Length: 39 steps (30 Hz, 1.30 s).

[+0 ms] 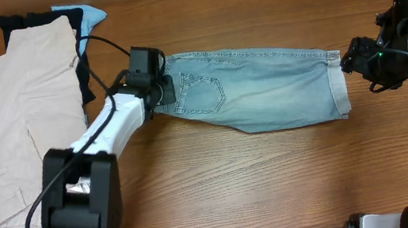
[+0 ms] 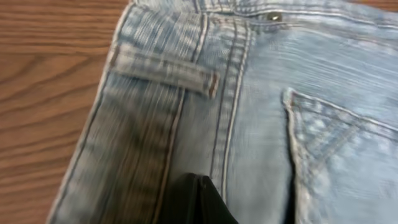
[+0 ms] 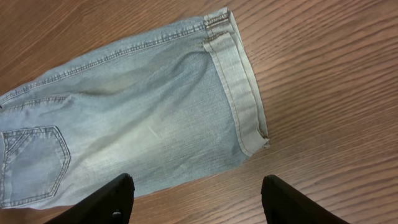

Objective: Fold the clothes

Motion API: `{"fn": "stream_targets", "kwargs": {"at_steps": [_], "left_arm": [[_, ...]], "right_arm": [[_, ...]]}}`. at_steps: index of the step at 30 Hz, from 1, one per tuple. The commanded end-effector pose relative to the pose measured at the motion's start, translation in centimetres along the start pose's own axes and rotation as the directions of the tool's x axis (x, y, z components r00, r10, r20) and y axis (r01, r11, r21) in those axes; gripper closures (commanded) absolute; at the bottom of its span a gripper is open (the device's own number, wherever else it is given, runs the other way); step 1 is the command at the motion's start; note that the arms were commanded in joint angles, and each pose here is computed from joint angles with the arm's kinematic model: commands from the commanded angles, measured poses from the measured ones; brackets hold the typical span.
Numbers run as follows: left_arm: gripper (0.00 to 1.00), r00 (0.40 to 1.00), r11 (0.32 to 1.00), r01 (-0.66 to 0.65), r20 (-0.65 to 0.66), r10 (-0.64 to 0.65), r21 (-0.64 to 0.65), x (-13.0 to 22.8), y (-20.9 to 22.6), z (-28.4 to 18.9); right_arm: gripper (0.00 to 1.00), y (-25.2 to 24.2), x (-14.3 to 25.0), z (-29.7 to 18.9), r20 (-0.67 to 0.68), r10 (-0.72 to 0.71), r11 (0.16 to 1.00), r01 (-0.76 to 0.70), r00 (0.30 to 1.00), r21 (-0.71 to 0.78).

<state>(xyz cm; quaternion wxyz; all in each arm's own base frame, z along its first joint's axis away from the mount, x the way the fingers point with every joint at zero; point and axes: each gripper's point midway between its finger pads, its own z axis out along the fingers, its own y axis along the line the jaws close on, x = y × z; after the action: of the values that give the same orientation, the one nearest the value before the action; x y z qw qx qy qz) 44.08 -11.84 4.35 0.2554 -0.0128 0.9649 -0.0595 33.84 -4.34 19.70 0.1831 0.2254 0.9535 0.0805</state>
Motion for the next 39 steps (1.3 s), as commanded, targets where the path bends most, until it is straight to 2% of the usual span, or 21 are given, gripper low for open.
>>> {"fn": "stream_targets", "kwargs": {"at_steps": [1, 5, 8, 12, 13, 15, 17, 20, 24, 27, 31, 34, 39], "left_arm": [[0.96, 0.997, 0.999, 0.047, -0.067, -0.046, 0.01, 2.3, -0.4, 2.6], [0.96, 0.993, 0.999, 0.046, -0.105, -0.046, 0.002, 3.9, -0.4, 5.1], [0.87, 0.994, 0.998, 0.058, -0.094, -0.058, 0.003, 3.7, -0.3, 5.7], [0.56, 0.995, 0.997, 0.074, -0.074, -0.072, 0.019, 2.0, -0.7, 5.1], [0.44, 0.994, 0.997, 0.075, -0.086, -0.073, 0.024, 1.4, -1.0, 4.7], [0.29, 0.99, 0.997, 0.074, -0.121, -0.072, 0.011, 0.6, -1.2, 3.5], [0.0, 0.983, 0.997, 0.073, -0.166, -0.074, -0.014, -0.1, -1.2, 1.8], [0.0, 0.973, 0.997, 0.069, -0.219, -0.075, -0.037, -1.1, -1.1, -0.6], [0.0, 0.965, 0.997, -0.074, -0.253, 0.073, 0.006, -1.6, -1.0, -2.0], [0.0, 0.952, 0.994, -0.113, -0.285, 0.11, 0.006, -1.0, -0.1, -2.1], [0.0, 0.948, 0.998, -0.058, -0.315, 0.053, -0.006, -0.8, 2.1, -2.3], [0.01, 0.945, 1.0, 0.017, -0.326, -0.009, 0.024, -1.0, 3.9, -2.5], [0.0, 0.946, 0.994, 0.056, -0.322, -0.022, 0.097, -1.6, 6.2, -2.8]], "right_arm": [[0.31, 0.2, -0.1, -0.2, 0.005, -0.012, 1.0, 0.012, 1.0, -0.008], [0.3, 0.2, -0.1, -0.2, 0.004, -0.012, 1.0, 0.012, 1.0, -0.008], [0.3, 0.2, -0.1, -0.2, 0.005, -0.012, 1.0, 0.012, 1.0, -0.008], [0.3, 0.2, -0.1, -0.1, 0.002, -0.011, 1.0, 0.011, 1.0, -0.007], [0.3, 0.2, -0.1, -0.1, 0.002, -0.011, 1.0, 0.011, 1.0, -0.007], [0.3, 0.2, -0.1, 0.0, -0.002, -0.011, 1.0, 0.011, 1.0, -0.006], [0.3, 0.1, 0.0, 0.5, -0.015, -0.011, 1.0, 0.011, 1.0, 0.0], [0.3, -0.4, 0.0, 1.6, -0.038, -0.007, 1.0, 0.008, 0.999, 0.021], [0.3, -0.8, 0.4, 3.5, -0.073, -0.002, 1.0, 0.004, 0.997, 0.031], [0.29, -1.1, 0.6, 4.7, -0.099, -0.002, 0.999, 0.006, 0.995, 0.041], [0.28, -1.3, 0.8, 6.1, -0.139, -0.024, 0.999, 0.031, 0.99, 0.045], [0.28, -1.2, 1.0, 7.4, -0.168, -0.031, 0.999, 0.037, 0.985, 0.032], [0.28, -1.3, 1.6, 9.6, -0.228, -0.039, 0.999, 0.045, 0.973, 0.02]]}}
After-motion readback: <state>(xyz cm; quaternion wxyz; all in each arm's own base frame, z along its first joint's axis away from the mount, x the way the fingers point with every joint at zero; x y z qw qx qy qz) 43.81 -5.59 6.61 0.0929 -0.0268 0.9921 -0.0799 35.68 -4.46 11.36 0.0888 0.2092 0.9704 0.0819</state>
